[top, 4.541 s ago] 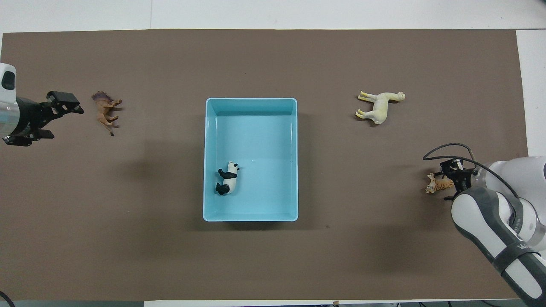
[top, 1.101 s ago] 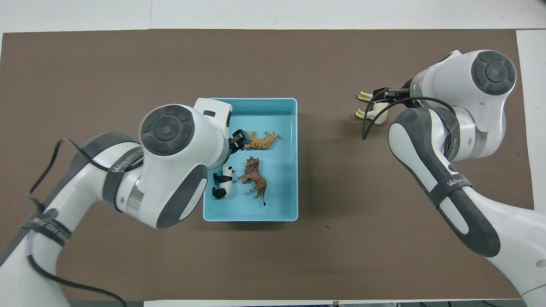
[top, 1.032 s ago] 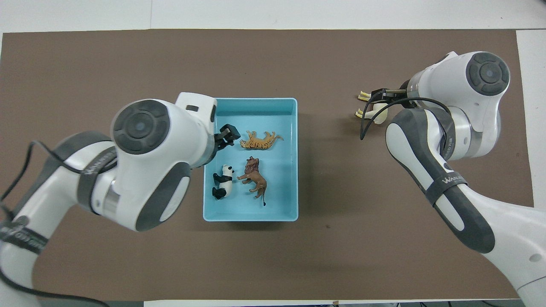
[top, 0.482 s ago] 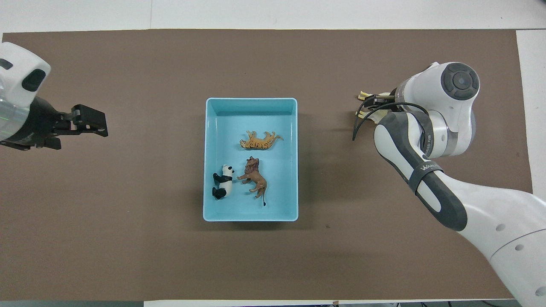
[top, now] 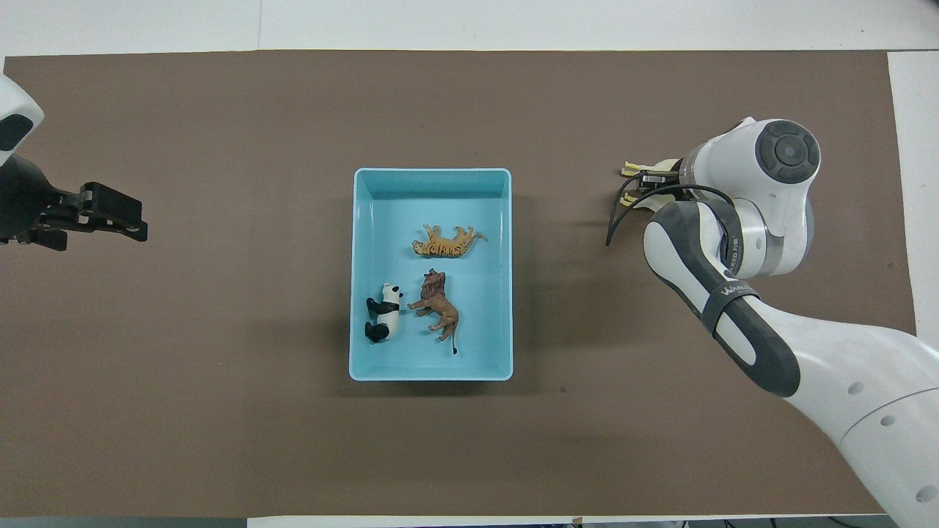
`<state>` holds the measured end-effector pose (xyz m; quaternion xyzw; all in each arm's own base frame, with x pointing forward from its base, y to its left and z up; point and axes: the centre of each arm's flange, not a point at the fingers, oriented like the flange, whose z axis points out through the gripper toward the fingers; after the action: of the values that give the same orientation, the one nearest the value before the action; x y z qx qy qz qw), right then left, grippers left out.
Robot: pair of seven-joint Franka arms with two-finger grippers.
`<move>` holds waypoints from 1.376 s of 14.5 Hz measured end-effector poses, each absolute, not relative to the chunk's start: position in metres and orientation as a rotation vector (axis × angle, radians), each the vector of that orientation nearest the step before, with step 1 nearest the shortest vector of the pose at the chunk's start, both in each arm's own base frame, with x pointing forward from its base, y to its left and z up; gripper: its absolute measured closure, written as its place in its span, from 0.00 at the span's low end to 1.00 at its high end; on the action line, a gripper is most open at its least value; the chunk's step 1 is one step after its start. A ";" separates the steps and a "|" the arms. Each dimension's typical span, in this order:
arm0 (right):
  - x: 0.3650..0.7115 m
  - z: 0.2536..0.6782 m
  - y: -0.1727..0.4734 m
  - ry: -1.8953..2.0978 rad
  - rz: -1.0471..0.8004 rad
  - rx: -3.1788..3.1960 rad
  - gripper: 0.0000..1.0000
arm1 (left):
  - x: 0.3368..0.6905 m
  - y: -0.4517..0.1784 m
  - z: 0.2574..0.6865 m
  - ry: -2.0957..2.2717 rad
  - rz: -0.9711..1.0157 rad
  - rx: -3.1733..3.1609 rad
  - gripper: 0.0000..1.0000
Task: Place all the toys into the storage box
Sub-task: 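Grasp the cream horse with the right gripper and lift it, then carry the cream horse into the box with the right gripper and release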
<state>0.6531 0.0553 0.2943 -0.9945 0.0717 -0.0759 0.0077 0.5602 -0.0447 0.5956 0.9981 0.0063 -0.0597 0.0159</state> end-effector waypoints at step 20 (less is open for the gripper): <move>0.562 0.462 0.414 0.657 -0.225 -2.883 0.42 | 0.557 -0.046 0.588 0.014 -0.217 3.104 0.00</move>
<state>0.5619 0.4142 0.4624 -0.9685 0.2205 -0.0754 0.0878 0.5567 -0.0462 0.5880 0.9974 0.0044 -0.0698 0.0149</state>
